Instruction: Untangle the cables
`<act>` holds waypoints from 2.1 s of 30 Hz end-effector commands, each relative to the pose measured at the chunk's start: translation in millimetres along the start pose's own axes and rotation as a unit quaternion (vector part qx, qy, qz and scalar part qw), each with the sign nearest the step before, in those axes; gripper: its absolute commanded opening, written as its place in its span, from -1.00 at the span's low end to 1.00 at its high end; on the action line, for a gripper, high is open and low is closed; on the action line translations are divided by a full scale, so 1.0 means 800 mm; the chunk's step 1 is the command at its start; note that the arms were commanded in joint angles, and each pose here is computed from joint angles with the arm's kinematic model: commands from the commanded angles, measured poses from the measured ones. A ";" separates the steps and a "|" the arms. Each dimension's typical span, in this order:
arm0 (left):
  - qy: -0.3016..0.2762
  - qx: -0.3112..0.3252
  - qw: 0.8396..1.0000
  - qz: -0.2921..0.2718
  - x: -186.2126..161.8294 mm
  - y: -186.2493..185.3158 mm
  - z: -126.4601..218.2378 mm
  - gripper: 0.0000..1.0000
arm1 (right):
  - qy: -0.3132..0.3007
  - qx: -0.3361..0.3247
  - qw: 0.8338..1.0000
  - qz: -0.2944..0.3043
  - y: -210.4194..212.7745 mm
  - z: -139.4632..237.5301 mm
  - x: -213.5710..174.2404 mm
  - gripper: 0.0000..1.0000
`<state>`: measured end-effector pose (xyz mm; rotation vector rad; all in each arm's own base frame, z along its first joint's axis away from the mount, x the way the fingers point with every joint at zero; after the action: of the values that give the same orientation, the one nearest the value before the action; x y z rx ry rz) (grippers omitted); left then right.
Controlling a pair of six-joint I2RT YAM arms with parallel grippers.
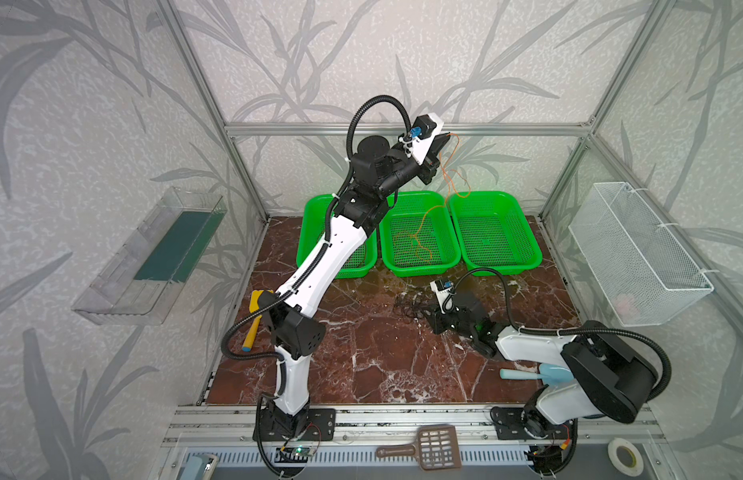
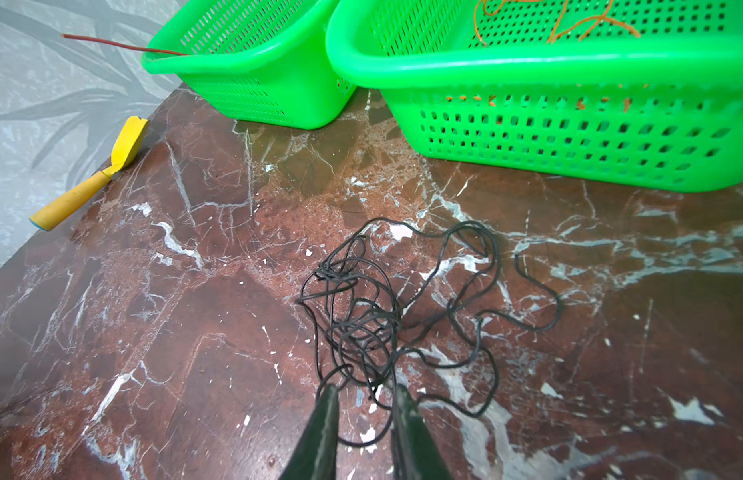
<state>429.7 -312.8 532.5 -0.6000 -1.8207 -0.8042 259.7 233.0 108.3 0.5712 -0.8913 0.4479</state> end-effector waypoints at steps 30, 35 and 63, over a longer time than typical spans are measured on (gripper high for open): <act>0.184 0.104 0.969 0.131 -0.317 0.067 -0.011 -1.00 | -0.057 -0.060 0.996 0.030 -0.023 0.080 0.029 0.10; 0.227 0.111 0.957 0.144 -0.359 0.066 0.001 -1.00 | -0.045 -0.086 0.995 0.009 -0.036 0.086 0.022 0.12; 0.282 0.077 0.936 0.196 -0.312 0.031 0.113 0.28 | 0.051 -0.139 0.988 -0.040 -0.058 0.049 0.011 0.14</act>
<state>508.6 -240.8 255.4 -0.5008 -1.1502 -0.4553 263.0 169.5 122.5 0.3181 -0.8459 0.2872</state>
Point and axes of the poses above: each gripper's point midway between its finger pads, its own z axis back along the fingers, its own y axis along the line the jaws close on, x = y × z, the point moved 5 cm from there along z, back along the fingers, and after that the axes turned 4 degrees about z, right-handed, at the moved point
